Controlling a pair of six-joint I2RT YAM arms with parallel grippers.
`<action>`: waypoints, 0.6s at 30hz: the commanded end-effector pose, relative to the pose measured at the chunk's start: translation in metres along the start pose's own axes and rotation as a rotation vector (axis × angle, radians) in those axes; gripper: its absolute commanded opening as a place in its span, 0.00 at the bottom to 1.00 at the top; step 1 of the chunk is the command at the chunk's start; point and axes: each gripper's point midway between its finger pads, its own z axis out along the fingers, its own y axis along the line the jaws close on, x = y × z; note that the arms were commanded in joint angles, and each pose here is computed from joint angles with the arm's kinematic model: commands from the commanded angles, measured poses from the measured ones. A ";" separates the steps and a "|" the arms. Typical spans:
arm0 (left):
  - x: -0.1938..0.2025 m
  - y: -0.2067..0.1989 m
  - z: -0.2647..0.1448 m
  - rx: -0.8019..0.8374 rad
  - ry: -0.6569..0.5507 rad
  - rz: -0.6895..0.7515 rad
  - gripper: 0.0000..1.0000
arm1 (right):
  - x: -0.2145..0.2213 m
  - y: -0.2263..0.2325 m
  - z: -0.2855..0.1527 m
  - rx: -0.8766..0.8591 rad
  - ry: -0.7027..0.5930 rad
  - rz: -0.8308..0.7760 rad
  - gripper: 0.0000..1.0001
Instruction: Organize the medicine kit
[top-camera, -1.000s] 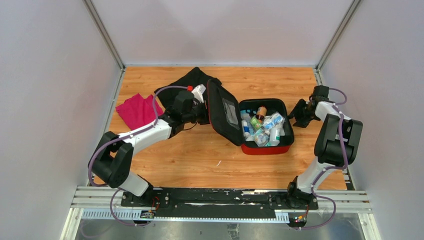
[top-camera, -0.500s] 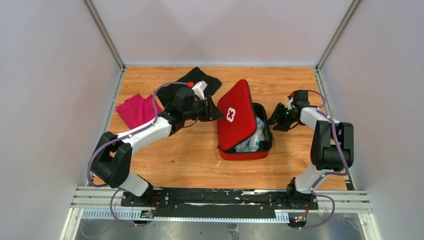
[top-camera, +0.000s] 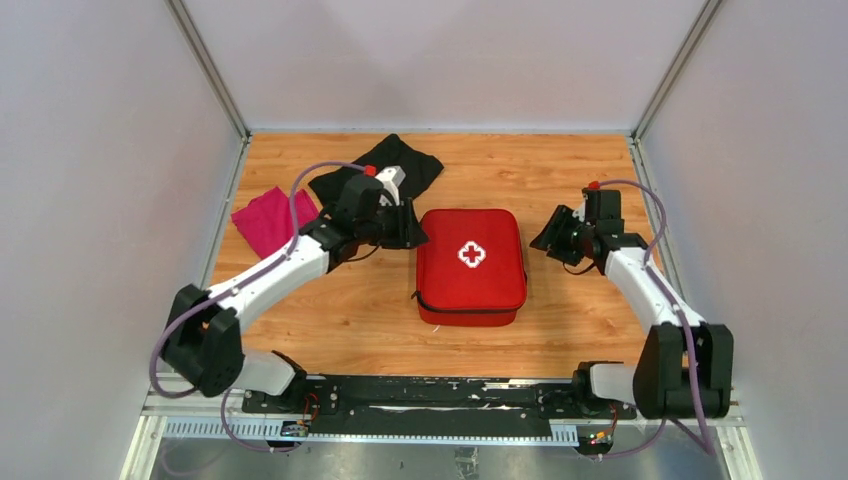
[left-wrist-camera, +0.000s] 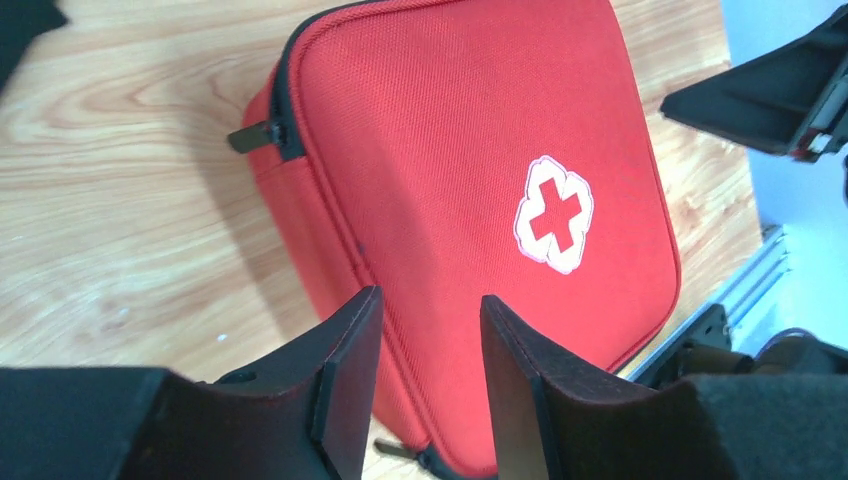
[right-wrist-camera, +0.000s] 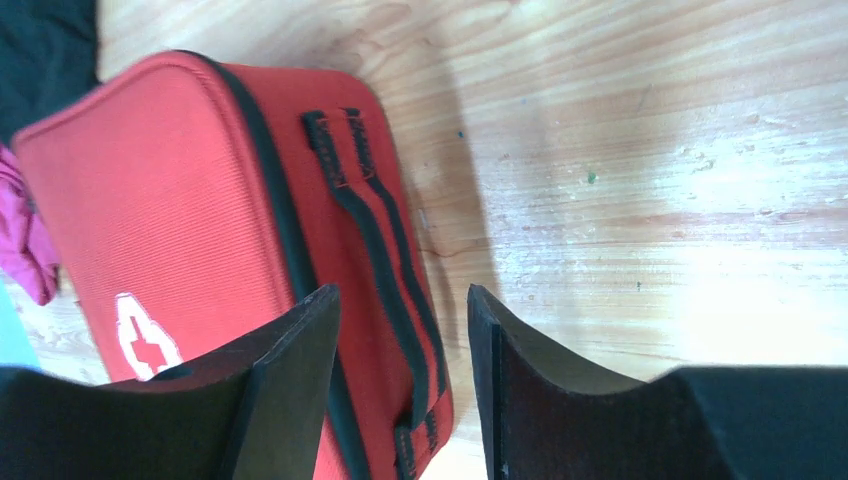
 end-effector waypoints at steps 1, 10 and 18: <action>-0.001 0.012 -0.046 -0.111 -0.042 0.105 0.50 | 0.003 -0.004 -0.018 0.026 -0.052 0.011 0.55; 0.048 0.013 -0.076 0.024 -0.142 0.023 0.68 | 0.019 0.029 -0.063 -0.180 -0.127 -0.085 0.59; 0.069 0.007 -0.073 0.106 -0.106 -0.048 0.71 | 0.022 0.041 -0.068 -0.242 -0.123 -0.092 0.60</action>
